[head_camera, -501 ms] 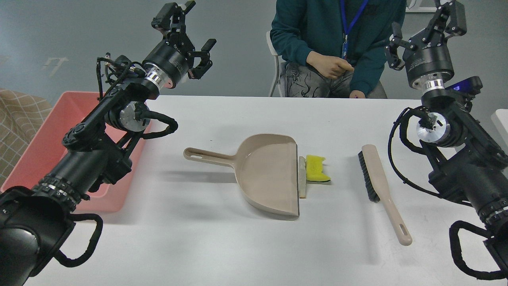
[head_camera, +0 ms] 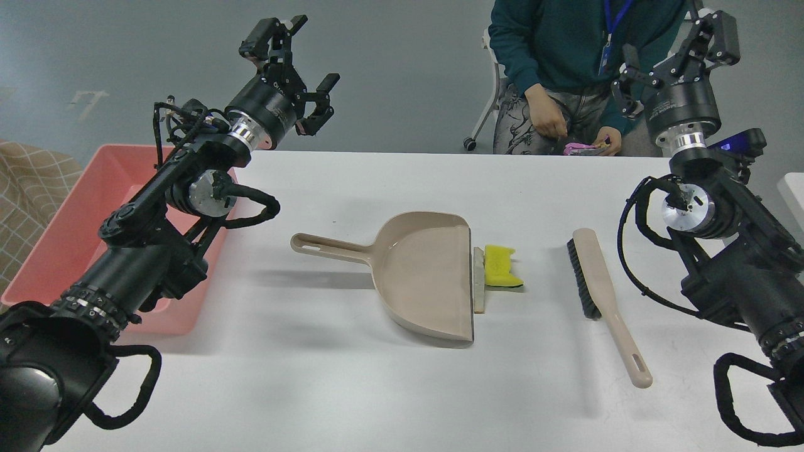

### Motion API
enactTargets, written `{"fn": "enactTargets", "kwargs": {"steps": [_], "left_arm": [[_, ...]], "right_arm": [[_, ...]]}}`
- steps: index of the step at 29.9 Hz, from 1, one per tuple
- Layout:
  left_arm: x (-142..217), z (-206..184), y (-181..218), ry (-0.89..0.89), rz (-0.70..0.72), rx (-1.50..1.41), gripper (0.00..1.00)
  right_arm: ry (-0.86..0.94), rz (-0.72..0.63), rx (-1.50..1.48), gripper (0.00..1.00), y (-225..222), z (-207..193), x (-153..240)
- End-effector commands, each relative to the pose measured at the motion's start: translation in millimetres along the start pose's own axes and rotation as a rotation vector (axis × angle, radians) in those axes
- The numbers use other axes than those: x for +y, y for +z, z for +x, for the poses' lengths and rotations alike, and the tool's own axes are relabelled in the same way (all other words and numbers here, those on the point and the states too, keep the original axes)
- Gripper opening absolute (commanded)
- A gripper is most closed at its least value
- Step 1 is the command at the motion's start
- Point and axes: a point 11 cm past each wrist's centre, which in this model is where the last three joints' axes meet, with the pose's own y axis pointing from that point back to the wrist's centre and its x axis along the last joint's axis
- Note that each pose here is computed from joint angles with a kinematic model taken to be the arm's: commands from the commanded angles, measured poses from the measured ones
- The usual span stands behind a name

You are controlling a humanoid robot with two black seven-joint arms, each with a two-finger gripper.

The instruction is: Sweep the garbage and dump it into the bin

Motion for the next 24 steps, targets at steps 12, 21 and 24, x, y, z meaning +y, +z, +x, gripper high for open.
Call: {"fn": "enactTargets", "kwargs": {"steps": [12,21,24], "left_arm": [[2,5,9,0.02,-0.081,0.029,0.98],[1,7,4,0.065,-0.073,0.021,0.98],[2,8,4,0.063,-0.07,0.018,0.98]], "right_arm": [[0.032,-0.021,0.0,1.0,10,9,11],[0.029,-0.013,0.04,1.0,-11,24,8],[0.031,-0.025,0.039,1.0,-7,25,10]]}}
